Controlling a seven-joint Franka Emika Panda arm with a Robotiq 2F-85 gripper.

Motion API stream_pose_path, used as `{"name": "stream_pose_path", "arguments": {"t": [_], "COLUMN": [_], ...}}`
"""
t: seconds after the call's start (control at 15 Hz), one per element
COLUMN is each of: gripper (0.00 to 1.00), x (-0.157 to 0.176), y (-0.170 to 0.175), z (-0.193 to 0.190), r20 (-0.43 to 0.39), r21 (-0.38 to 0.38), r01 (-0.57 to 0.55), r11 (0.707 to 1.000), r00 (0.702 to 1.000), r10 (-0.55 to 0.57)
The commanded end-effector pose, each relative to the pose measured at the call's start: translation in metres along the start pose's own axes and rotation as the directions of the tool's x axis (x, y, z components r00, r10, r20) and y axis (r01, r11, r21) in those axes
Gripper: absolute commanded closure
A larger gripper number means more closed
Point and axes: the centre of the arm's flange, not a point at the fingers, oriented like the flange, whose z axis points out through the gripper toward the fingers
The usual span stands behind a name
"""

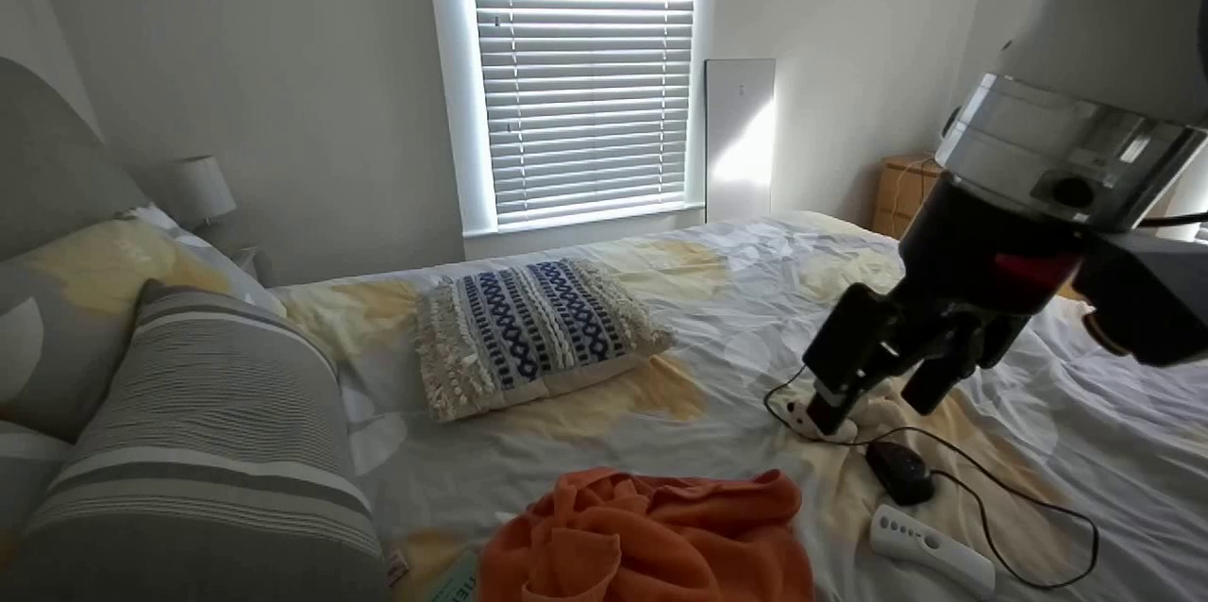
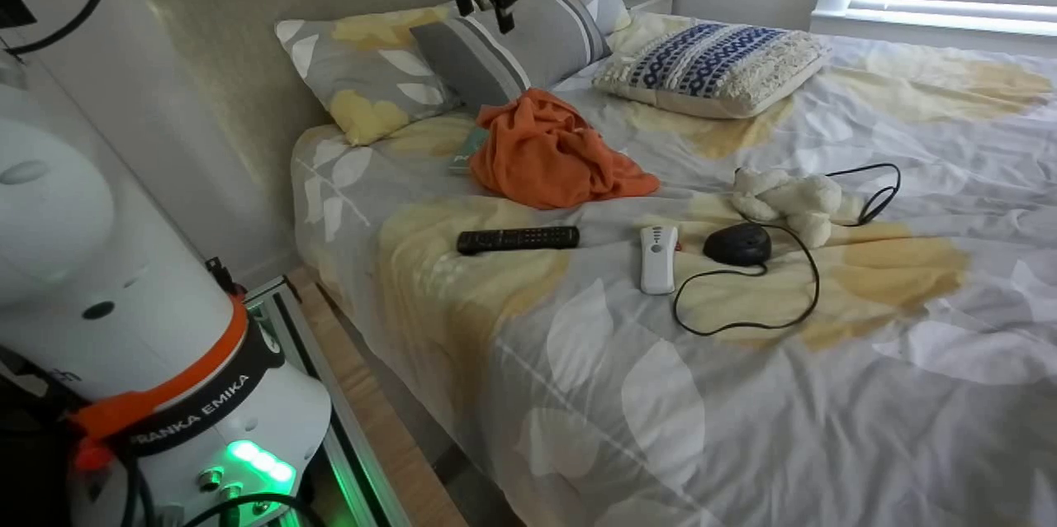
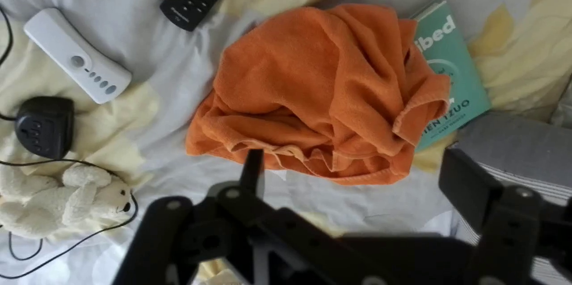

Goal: Move the white remote forward on the bed

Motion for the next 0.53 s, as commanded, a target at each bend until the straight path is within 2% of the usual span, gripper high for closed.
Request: {"name": "stream_pose_path", "arguments": {"t": [0.0, 0.13, 0.27, 0.4, 0.47], "gripper": [0.00, 0.00, 0.00, 0.00, 0.00], "x": [-0.031, -0.052, -0.071, -0.081, -0.079], "y": [0.035, 0.056, 0.079, 0.100, 0.111], "z": [0.033, 0.057, 0.080, 0.098, 0.104], "r20": [0.095, 0.154, 0.197, 0.206, 0.181], "r21": [-0.124, -0.194, -0.265, -0.273, -0.260], "r01": [0.039, 0.082, 0.154, 0.237, 0.273], "r11": [0.991, 0.978, 0.952, 0.932, 0.926], "r00": [0.995, 0.987, 0.975, 0.961, 0.956], "r10": [-0.028, -0.052, -0.103, -0.184, -0.231]}}
